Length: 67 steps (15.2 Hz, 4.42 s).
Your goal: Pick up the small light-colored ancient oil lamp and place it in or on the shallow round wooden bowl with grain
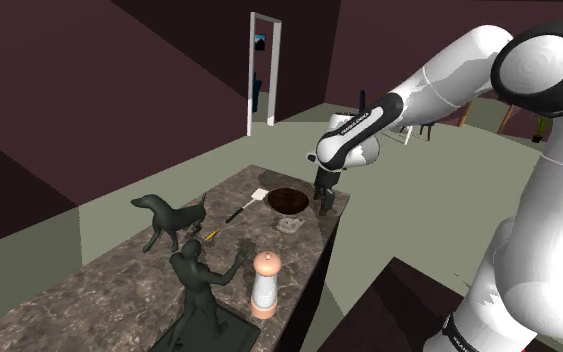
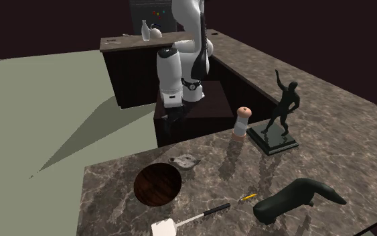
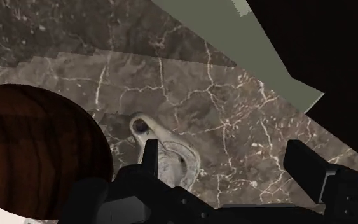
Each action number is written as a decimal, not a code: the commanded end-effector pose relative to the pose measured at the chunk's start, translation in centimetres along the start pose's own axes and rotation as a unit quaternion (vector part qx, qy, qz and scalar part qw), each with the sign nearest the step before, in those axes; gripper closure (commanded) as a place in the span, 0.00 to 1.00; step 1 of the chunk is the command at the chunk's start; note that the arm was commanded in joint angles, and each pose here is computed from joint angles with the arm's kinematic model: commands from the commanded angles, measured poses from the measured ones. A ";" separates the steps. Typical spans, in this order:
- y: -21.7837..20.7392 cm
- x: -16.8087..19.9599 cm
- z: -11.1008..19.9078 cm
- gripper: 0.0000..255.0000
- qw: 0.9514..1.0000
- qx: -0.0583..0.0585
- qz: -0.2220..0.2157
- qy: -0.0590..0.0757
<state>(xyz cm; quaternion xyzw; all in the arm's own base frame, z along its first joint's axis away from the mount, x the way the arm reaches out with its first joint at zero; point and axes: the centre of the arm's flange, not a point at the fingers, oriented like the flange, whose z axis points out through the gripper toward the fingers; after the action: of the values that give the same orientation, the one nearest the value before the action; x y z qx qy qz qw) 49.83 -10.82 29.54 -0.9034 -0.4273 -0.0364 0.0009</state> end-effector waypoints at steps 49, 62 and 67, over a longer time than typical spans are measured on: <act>5.6 4.9 5.8 1.00 0.988 -0.003 -0.153 0.003; 12.3 4.7 2.5 1.00 0.988 -0.003 -0.153 0.003; 18.8 4.2 3.3 1.00 0.988 -0.003 -0.153 0.003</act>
<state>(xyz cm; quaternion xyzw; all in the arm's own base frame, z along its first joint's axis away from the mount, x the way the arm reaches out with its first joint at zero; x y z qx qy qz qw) 66.02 -18.16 27.45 -0.8274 -0.5601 -0.0394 -0.0061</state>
